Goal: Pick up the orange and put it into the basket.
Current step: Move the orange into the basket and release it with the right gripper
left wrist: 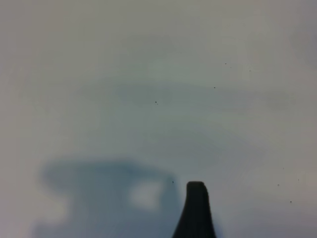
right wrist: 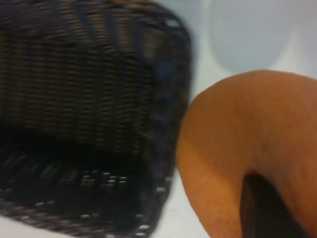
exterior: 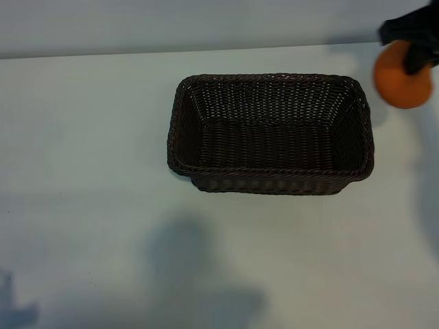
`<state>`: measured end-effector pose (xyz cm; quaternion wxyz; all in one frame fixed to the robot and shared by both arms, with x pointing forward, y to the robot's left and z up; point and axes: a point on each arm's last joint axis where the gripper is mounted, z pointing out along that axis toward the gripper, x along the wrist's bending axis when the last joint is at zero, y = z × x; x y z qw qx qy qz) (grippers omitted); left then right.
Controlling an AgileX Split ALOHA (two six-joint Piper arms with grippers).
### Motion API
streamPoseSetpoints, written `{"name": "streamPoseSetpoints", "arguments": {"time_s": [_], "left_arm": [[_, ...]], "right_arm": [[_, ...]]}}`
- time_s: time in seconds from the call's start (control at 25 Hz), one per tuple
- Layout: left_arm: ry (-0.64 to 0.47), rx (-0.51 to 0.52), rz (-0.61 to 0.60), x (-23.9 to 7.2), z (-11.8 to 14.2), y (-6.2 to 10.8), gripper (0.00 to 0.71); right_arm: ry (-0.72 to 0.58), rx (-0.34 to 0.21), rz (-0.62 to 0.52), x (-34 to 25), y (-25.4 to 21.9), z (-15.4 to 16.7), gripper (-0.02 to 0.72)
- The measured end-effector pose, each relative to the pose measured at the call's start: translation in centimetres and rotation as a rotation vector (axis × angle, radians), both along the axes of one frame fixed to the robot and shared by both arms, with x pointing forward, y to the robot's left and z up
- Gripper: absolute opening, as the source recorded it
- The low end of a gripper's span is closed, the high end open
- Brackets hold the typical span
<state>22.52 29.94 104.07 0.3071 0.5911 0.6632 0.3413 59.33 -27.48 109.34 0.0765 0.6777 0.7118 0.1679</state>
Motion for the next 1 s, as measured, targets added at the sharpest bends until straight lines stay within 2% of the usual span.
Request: {"name": "streamPoseSetpoints", "arguments": {"time_s": [0.28, 0.48, 0.76, 1.0], "left_arm": [[0.000, 0.000, 0.000, 0.0, 0.0, 0.0, 0.594], [0.000, 0.000, 0.000, 0.0, 0.0, 0.0, 0.593], [0.000, 0.000, 0.000, 0.0, 0.0, 0.0, 0.593], [0.000, 0.000, 0.000, 0.0, 0.0, 0.0, 0.593]], "right_arm": [[-0.039, 0.017, 0.183, -0.8, 7.1, 0.2, 0.088], [-0.023, 0.017, 0.260, -0.5, 10.3, -1.4, 0.088], [0.003, 0.000, 0.286, 1.0, 12.1, -4.7, 0.086], [0.086, -0.022, 0.285, 2.5, 12.5, -8.9, 0.085]]}}
